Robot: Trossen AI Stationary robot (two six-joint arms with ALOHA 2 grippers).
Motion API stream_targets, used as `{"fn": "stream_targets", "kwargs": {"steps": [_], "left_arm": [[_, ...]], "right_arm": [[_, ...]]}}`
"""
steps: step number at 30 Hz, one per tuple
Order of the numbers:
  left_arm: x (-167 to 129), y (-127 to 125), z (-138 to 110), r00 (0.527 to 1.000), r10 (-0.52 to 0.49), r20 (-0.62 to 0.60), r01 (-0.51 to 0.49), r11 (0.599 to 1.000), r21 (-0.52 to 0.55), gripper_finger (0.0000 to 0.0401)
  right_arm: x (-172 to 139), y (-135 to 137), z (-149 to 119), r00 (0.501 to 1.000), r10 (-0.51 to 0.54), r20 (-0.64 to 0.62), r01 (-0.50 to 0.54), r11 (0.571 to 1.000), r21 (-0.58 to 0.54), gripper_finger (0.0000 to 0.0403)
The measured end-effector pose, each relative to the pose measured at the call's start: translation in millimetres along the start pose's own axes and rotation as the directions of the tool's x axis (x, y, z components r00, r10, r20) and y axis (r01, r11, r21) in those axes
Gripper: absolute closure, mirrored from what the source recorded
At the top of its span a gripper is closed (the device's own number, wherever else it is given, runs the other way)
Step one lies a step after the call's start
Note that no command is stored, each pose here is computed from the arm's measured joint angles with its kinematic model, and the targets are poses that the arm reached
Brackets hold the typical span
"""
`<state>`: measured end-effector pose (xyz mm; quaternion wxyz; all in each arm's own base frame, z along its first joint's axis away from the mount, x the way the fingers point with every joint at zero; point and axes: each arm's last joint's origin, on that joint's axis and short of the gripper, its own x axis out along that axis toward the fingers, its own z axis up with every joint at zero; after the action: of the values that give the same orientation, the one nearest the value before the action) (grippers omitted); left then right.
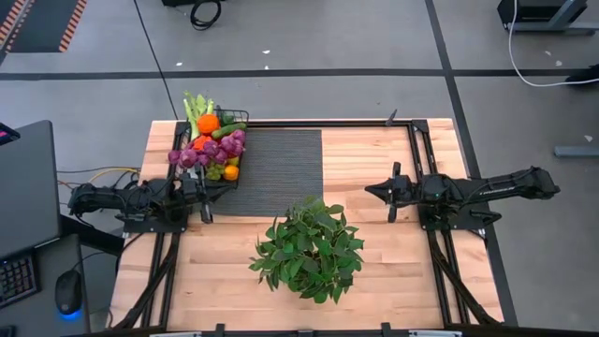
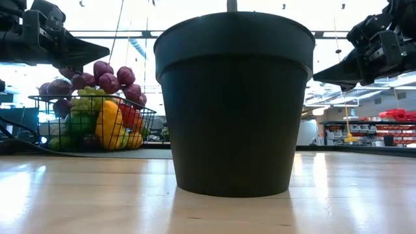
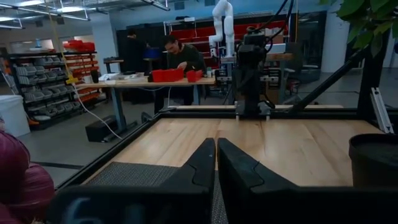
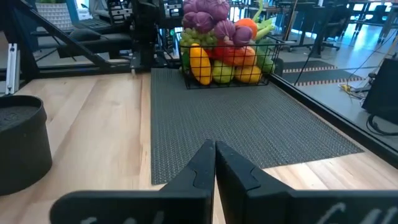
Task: Build produce basket
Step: Return to Home Position
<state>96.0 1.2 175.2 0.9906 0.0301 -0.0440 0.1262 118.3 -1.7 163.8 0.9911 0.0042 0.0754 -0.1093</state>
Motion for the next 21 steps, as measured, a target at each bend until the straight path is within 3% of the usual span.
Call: {"fn": "stream_targets", "kwargs": {"steps": [14,21], "left_arm": [[0,0,0,1.000,0.000,0.002,0.000,1.000,-0.001,0.0372],[0,0,0,1.000,0.000,0.001,0.000,1.000,-0.001,0.0380]], "right_arm": [[-1,0,0,1.000,0.005,0.003,-0.005,1.000,0.000,0.0382],[-14,-3,4,0.984,0.010,0.176,-0.019,0.999,0.047,0.0383]]}}
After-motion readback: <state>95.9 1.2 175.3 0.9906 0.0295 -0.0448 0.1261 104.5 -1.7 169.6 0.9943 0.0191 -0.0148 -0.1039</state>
